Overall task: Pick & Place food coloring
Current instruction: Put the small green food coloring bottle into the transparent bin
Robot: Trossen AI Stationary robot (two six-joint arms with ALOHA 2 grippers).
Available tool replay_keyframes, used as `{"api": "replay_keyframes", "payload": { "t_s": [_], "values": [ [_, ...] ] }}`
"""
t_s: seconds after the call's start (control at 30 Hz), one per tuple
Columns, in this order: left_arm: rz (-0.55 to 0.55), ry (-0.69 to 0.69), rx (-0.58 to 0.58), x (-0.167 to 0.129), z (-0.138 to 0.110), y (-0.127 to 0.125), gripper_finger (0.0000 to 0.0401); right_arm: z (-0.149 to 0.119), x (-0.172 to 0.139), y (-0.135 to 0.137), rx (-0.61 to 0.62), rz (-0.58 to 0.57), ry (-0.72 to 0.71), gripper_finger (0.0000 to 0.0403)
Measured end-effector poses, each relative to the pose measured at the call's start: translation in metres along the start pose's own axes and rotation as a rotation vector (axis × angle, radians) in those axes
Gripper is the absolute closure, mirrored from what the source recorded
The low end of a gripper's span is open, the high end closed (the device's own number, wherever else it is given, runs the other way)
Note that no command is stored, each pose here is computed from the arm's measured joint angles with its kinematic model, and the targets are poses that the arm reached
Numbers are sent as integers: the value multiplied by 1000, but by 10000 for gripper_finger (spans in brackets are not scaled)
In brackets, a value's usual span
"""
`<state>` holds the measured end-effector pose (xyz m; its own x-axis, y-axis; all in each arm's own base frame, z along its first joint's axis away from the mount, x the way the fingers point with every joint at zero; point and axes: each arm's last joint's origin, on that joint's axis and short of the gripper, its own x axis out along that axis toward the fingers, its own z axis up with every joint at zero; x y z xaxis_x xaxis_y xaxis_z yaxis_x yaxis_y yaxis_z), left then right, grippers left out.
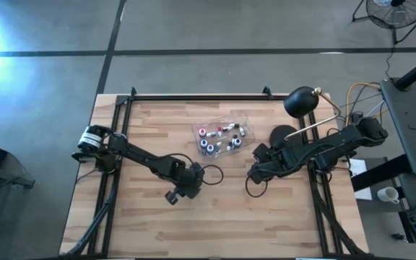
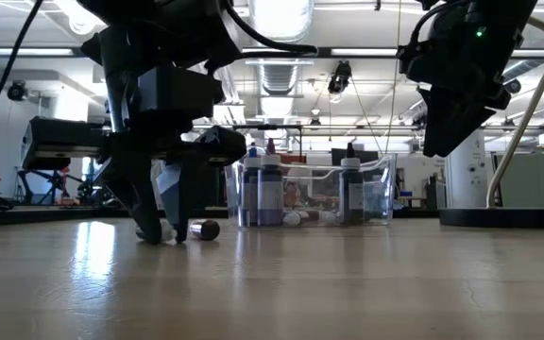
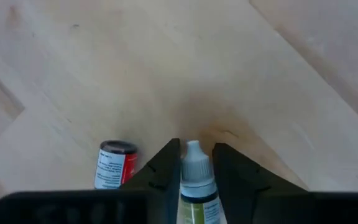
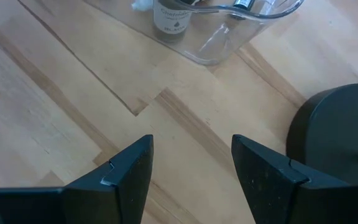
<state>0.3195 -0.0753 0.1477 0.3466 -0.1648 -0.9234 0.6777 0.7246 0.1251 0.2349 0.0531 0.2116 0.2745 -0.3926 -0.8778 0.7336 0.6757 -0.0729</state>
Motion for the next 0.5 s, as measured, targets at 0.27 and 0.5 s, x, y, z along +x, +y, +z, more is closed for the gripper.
{"api": "replay_keyframes", "payload": {
  "t_s": [0.27, 0.5],
  "values": [
    [49, 124, -63, -12, -8, -3, 371, 0, 0, 0, 22, 1, -1, 193],
    [97, 170, -268, -83, -8, -2, 372, -1, 0, 0, 25, 13, 21, 193]
  ]
}}
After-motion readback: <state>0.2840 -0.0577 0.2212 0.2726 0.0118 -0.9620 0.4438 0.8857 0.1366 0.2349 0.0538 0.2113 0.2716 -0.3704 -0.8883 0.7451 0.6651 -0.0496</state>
